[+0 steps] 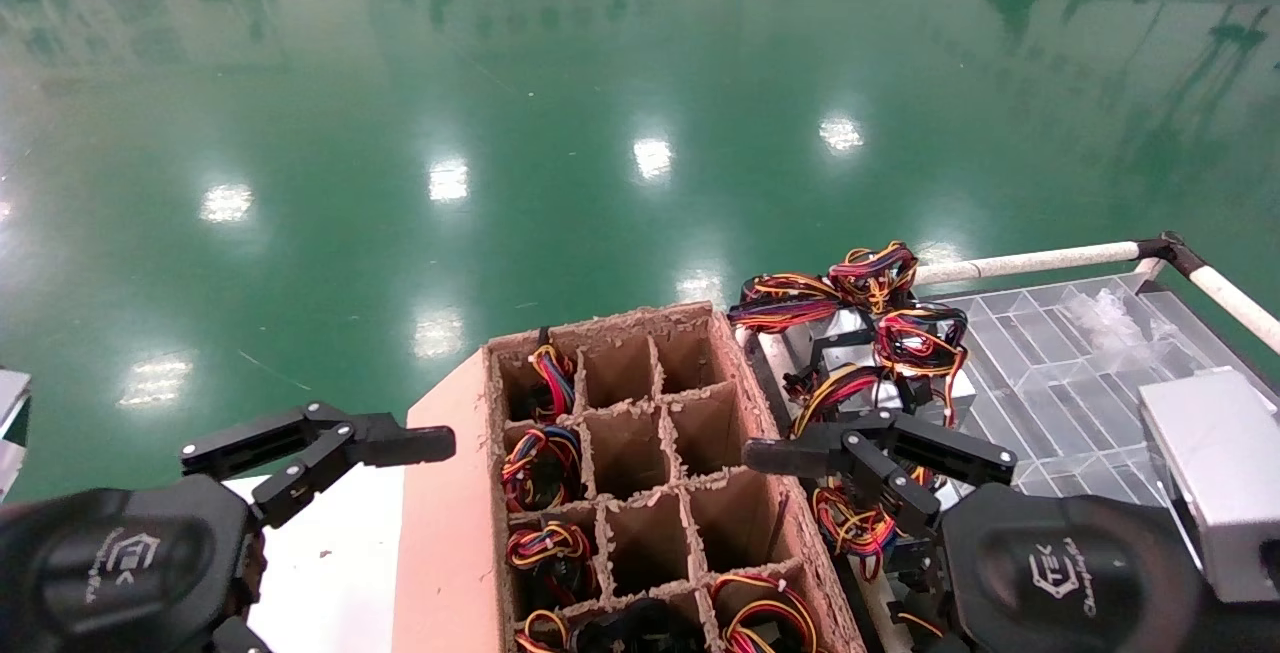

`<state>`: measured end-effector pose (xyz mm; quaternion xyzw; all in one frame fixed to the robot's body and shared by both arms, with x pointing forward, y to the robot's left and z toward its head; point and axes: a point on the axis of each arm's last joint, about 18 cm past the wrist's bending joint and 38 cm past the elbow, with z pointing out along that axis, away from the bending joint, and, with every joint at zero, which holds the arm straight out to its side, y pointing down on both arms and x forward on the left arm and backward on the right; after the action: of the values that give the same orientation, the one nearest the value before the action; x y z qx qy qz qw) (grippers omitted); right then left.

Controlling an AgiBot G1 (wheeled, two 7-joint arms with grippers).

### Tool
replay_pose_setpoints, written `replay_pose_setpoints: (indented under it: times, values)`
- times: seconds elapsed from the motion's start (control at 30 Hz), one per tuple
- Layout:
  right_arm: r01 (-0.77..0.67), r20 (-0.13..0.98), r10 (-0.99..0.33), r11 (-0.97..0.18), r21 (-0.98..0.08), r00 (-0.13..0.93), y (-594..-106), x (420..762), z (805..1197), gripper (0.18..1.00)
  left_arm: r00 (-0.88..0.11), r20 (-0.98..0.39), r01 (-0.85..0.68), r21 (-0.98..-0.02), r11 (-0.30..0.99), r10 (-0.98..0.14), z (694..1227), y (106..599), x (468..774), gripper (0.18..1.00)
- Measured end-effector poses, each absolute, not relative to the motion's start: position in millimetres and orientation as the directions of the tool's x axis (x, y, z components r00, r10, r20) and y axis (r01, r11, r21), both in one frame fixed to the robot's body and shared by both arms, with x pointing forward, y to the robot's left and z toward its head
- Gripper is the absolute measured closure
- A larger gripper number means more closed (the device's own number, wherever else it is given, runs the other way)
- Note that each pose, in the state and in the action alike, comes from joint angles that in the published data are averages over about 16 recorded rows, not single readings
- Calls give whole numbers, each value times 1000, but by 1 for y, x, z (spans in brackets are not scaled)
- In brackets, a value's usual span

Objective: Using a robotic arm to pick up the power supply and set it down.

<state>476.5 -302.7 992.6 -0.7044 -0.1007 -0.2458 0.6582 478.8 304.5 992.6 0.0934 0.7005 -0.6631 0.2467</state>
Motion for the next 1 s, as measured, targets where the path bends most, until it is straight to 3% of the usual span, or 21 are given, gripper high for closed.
replay_pose_setpoints:
  times: [0.53,1.0]
  values:
    - [465,479,-182,-113,-878,859,-303,476,993,179,-861,-470,458,-883,103,-196,993,304,479,209]
    - [465,479,-182,-113,-878,859,-303,476,993,179,-861,-470,458,-883,103,-196,993,304,479,374]
